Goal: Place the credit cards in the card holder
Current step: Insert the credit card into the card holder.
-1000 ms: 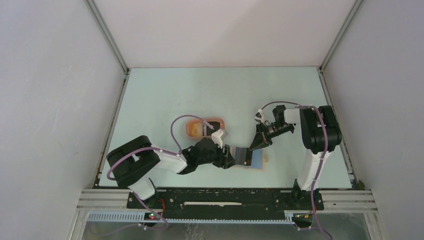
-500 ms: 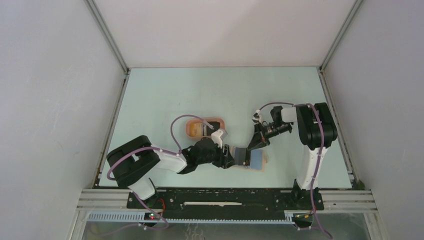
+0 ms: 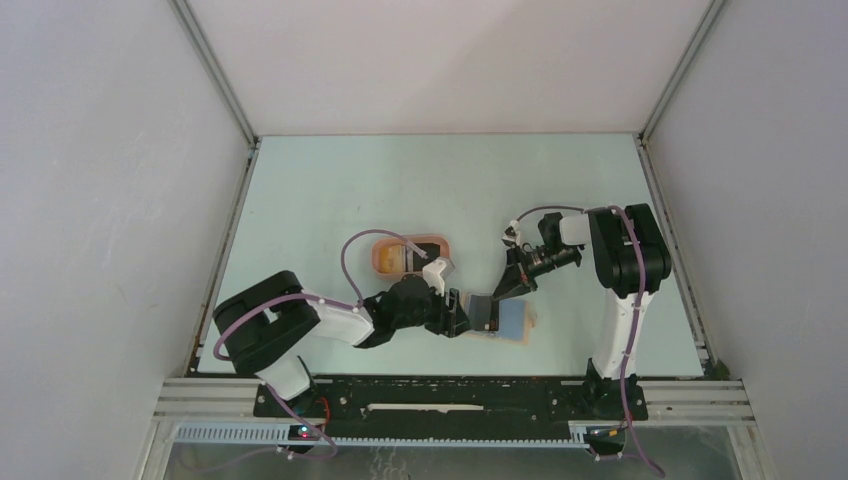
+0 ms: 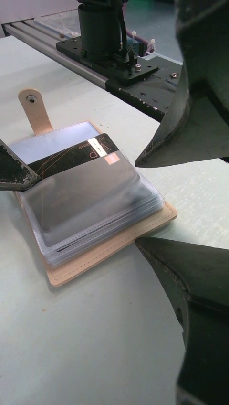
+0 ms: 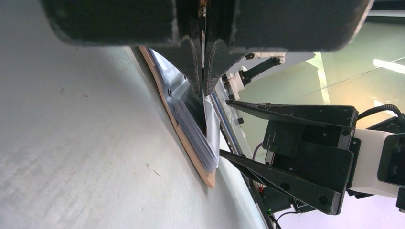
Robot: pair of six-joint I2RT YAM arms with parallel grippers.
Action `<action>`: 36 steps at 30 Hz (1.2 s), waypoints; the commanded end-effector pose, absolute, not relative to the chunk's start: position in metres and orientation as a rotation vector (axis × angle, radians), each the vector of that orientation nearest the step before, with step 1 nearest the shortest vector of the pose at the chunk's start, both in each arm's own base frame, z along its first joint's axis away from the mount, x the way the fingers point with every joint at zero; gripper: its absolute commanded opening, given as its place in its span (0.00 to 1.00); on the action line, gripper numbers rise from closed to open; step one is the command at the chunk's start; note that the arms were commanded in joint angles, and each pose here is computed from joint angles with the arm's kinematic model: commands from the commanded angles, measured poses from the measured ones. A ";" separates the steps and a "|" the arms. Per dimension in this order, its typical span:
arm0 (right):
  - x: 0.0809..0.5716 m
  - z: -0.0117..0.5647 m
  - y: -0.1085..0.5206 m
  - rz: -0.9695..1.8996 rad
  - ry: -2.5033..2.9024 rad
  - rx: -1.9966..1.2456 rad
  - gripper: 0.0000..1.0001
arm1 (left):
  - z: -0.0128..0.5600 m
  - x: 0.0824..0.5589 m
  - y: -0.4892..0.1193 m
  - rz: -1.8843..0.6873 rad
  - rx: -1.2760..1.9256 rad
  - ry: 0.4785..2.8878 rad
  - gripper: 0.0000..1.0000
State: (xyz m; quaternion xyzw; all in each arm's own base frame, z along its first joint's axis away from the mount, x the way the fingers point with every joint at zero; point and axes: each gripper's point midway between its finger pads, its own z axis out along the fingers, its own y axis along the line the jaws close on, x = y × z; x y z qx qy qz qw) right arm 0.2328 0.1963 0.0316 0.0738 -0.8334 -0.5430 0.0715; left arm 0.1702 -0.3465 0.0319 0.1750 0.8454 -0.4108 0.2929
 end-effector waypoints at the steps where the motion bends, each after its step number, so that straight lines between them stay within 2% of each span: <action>1: 0.239 0.030 0.202 -1.640 -2.501 0.228 0.03 | 0.046 0.181 -0.347 -1.042 0.401 2.230 0.62; 9: 0.239 0.028 0.202 -1.625 -2.507 0.213 0.03 | 0.077 0.191 -0.341 -0.802 0.344 2.209 0.64; 18: 0.240 0.027 0.201 -1.620 -2.512 0.214 0.05 | 0.111 0.169 -0.407 -0.945 0.415 2.168 0.58; 24: 0.240 0.028 0.201 -1.620 -2.517 0.220 0.05 | 0.104 0.163 -0.449 -0.970 0.473 2.212 0.48; 36: 0.241 0.028 0.201 -1.621 -2.518 0.218 0.08 | 0.060 0.170 -0.459 -0.735 0.478 2.355 0.48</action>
